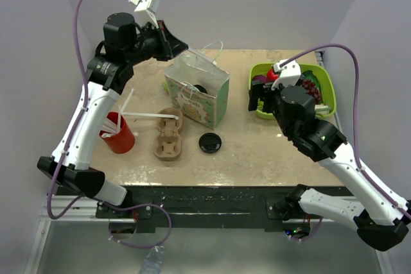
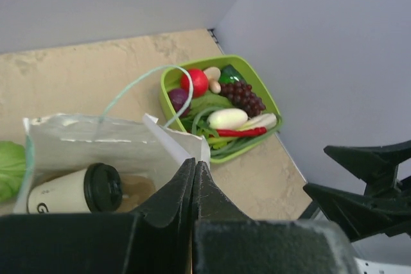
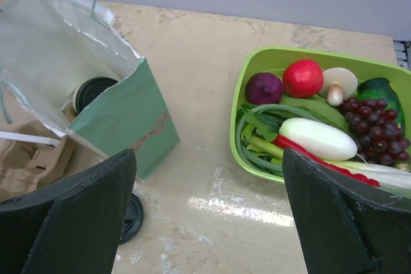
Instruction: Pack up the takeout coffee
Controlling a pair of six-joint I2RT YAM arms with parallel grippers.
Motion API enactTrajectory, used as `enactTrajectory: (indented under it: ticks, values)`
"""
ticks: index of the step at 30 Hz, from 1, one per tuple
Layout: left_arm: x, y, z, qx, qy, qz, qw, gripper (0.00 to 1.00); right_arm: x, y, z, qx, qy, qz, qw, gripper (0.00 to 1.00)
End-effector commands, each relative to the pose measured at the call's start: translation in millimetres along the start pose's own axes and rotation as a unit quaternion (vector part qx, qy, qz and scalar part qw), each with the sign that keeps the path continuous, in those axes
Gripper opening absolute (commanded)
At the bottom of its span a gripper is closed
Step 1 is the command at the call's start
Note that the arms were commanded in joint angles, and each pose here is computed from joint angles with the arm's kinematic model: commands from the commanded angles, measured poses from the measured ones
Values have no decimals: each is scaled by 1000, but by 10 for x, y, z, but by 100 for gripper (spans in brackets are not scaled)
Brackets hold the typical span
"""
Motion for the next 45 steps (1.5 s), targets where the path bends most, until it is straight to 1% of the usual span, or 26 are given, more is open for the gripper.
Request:
enactTrajectory:
  ticks: [1, 2, 7, 10, 12, 15, 17, 21, 28, 30, 32, 36, 38, 41, 45]
  values:
    - [-101, -274, -82, 25, 11, -46, 999, 0, -68, -80, 98, 21, -15, -30, 999, 98]
    - [-69, -232, -121, 24, 12, -32, 999, 0, -61, -72, 97, 22, -14, -30, 999, 98]
    - [-26, -176, -198, 24, 26, -20, 999, 0, -11, -54, 85, 16, -8, -37, 999, 98]
    - [-127, -210, -131, 25, -6, -1, 1000, 0, 18, -39, 89, 11, -5, -38, 999, 98]
    - [-271, -294, -35, 35, -46, 1, 998, 0, 33, -36, 87, 8, -4, -38, 999, 98]
    - [-463, -405, 56, 45, -79, -2, 996, 0, 45, -31, 66, 6, 0, -41, 999, 98]
    - [-553, -420, 80, 47, -95, 11, 994, 0, 43, -37, 65, 6, -1, -43, 999, 98]
    - [-748, -430, 63, 51, -114, 29, 992, 0, 36, -50, 55, 3, -1, -48, 999, 98]
    - [-948, -284, -103, 43, -113, 90, 989, 0, 37, -64, 53, -6, 1, -53, 999, 98]
    - [-1018, -298, -118, 42, -120, 87, 988, 0, 33, -65, 50, -7, 1, -54, 999, 98]
    - [-1015, -312, -139, 44, -109, 75, 990, 0, 39, -64, 48, -8, 2, -56, 998, 98]
    - [-949, -237, -181, 40, -87, 100, 990, 0, 47, -58, 39, -11, 6, -55, 998, 98]
    - [-893, -214, -223, 40, -70, 92, 992, 0, 54, -58, 23, -14, 9, -55, 998, 98]
    - [-692, -152, -285, 36, -31, 78, 996, 0, 66, -50, 19, -16, 13, -55, 998, 98]
    - [-427, -74, -343, 32, 1, 55, 998, 0, 84, -32, 8, -21, 19, -53, 998, 98]
Point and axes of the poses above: each gripper's point midway between its finger pads, its own x axis out along the fingers, its own y axis along the line the jaws close on, z = x × y, the point moved 10 cm from there along -x, back along the fingers, and after that the axes turned 10 degrees about -x, right-handed, at the moved point
